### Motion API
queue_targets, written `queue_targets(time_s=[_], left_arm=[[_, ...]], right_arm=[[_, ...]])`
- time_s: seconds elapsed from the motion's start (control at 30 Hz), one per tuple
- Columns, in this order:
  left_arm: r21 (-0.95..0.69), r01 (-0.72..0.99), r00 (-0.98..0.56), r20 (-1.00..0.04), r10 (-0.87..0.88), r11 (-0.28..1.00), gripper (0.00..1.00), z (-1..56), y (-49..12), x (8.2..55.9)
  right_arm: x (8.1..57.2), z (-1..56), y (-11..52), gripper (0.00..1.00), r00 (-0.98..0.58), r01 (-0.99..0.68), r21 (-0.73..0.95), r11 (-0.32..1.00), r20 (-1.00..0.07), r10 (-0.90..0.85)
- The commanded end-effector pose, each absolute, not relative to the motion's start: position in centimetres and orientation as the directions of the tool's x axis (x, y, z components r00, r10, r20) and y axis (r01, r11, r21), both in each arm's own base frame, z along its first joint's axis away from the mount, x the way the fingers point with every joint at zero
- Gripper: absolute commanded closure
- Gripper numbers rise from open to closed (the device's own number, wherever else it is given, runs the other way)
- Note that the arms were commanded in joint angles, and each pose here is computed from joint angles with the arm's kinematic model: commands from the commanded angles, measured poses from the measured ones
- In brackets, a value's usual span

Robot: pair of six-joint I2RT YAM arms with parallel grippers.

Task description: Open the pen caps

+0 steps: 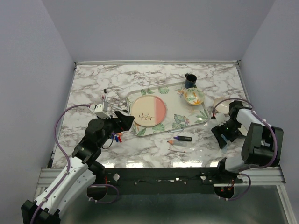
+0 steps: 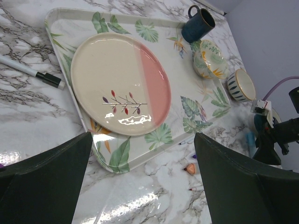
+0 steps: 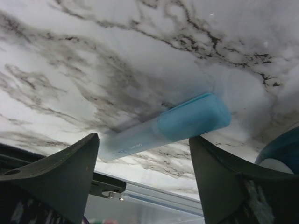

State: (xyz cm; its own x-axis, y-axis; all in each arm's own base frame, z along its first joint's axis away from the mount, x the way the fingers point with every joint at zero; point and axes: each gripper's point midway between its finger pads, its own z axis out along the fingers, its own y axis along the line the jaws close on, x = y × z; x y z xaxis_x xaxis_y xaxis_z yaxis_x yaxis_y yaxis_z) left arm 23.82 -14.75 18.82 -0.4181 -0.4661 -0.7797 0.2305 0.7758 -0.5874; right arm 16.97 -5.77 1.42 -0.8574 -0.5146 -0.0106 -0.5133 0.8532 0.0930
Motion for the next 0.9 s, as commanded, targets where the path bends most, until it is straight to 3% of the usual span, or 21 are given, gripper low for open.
queue_targets(time_s=[0.0, 0.17, 0.4, 0.57, 0.73, 0.87], left_arm=[[-0.588, 0.233, -0.405, -0.782, -0.473, 0.774, 0.01, 18.9, -14.6, 23.9], [-0.586, 0.23, -0.403, -0.784, -0.473, 0.777, 0.01, 19.0, -14.5, 24.0], [-0.576, 0.218, -0.408, -0.787, -0.463, 0.788, 0.01, 18.4, -14.4, 24.1], [-0.588, 0.223, -0.421, -0.777, -0.467, 0.777, 0.01, 18.4, -14.8, 24.0], [-0.623, 0.384, -0.462, -0.768, -0.443, 0.681, 0.01, 19.7, -17.8, 23.0], [-0.686, 0.448, -0.527, -0.721, -0.45, 0.573, 0.1, 20.8, -20.1, 22.3]], right_arm=[[18.5, -0.2, -4.9, 0.32, -0.853, -0.52, 0.046, 0.853, -0.061, -0.518], [19.4, -0.3, -3.2, 0.51, -0.807, -0.587, 0.036, 0.809, -0.106, -0.58], [20.3, 0.4, 1.8, 0.86, -0.655, -0.753, 0.09, 0.652, -0.207, -0.727], [20.6, 1.2, 3.9, 0.93, -0.524, -0.845, 0.063, 0.53, -0.295, -0.799], [21.1, 3.9, 6.3, 0.95, -0.416, -0.897, 0.05, 0.44, -0.433, -0.8], [21.7, 6.8, 8.5, 0.96, -0.306, -0.936, 0.019, 0.351, -0.535, -0.787]])
